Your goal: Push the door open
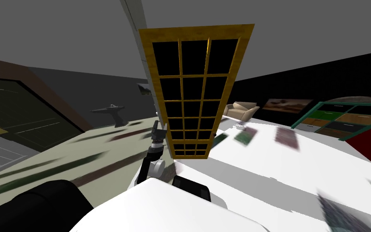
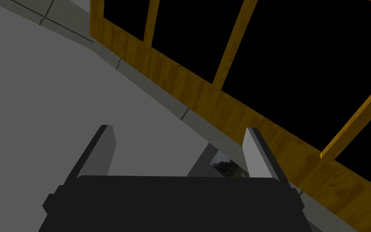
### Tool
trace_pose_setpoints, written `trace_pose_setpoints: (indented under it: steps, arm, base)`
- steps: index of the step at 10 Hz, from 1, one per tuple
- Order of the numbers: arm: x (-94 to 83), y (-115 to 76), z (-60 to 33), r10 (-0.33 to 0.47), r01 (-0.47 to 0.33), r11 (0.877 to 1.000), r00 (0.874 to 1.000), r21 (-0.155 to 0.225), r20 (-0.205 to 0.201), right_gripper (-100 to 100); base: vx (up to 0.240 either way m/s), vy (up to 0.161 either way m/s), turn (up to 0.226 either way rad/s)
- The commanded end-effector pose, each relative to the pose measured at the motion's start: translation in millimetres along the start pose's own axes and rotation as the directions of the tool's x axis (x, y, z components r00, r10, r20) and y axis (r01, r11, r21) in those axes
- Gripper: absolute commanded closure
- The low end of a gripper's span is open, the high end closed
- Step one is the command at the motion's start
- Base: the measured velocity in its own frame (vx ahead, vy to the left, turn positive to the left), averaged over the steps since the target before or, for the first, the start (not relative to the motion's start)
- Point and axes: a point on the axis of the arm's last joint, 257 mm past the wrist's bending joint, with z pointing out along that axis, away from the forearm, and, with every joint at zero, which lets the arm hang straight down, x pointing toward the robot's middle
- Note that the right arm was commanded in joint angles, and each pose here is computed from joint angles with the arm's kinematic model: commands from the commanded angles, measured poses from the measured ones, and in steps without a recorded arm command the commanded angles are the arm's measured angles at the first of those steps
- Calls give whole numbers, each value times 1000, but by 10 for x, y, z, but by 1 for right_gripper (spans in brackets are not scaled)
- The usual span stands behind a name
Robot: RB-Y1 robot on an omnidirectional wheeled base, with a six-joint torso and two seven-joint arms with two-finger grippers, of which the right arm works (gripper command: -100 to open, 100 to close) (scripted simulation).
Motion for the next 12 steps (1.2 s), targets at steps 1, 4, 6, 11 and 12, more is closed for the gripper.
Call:
trace_pose_setpoints:
  steps: [1,4,6,11,12]
  arm:
    - [4,141,28,1,-1,999,1000,-36,-2,100]
    - [-28,230,-2,2,-2,998,1000,-57,8,100]
    - [24,411,88,1,-2,995,1000,-99,-7,100]
    - [24,843,136,1,-2,980,1000,-201,-7,100]
    - [10,919,123,1,-2,976,1000,-219,-4,100]
  base:
    - [111,-161,-47]
    - [85,-130,-32]
    - [76,-146,-38]
    - [89,-204,-45]
    - [105,-188,-58]
